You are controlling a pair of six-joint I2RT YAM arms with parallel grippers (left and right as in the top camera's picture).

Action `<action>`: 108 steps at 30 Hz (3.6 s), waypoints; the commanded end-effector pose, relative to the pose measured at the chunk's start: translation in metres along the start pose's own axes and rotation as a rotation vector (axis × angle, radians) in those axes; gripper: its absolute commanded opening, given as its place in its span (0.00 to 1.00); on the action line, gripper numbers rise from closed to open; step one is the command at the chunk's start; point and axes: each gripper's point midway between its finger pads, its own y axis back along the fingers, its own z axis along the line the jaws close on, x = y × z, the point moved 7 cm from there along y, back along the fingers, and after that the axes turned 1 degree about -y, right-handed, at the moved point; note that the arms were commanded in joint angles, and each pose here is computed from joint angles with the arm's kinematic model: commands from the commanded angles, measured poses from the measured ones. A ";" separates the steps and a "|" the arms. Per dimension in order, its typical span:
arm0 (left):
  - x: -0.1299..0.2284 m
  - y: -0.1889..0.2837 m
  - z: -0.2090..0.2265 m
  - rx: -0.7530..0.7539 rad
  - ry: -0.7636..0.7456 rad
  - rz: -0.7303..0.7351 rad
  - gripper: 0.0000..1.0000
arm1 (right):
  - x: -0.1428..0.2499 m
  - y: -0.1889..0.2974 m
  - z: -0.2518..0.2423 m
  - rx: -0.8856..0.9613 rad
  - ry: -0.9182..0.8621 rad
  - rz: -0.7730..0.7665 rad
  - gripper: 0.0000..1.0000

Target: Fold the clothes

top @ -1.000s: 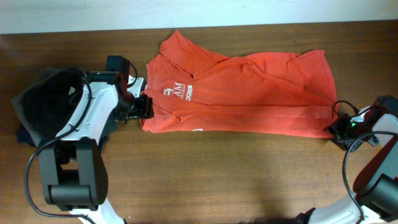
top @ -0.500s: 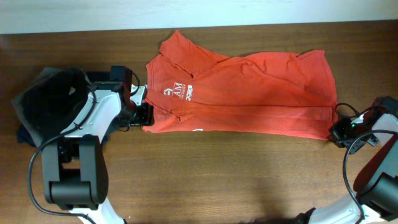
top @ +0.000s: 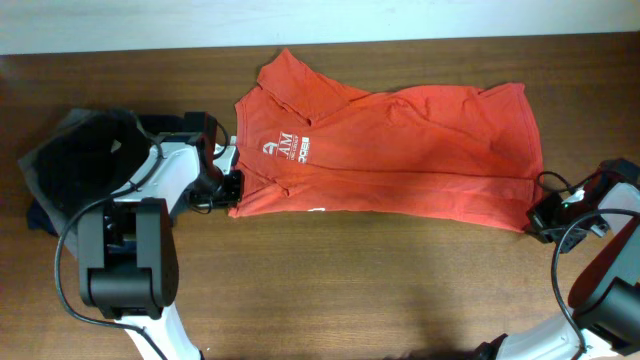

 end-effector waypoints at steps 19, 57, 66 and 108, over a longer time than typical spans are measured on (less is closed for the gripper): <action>0.054 0.033 0.041 -0.010 0.176 0.208 0.15 | 0.007 0.049 -0.070 0.149 -0.230 -0.012 0.51; -0.149 0.007 -0.068 0.279 0.011 -0.577 0.51 | 0.070 0.190 0.072 -0.257 0.452 -0.245 0.58; -0.160 -0.013 -0.072 0.371 0.070 -0.590 0.54 | 0.071 0.189 0.070 -0.236 0.444 -0.238 0.56; -0.169 0.000 -0.076 0.326 0.021 -0.614 0.20 | 0.071 0.189 0.069 -0.233 0.444 -0.238 0.50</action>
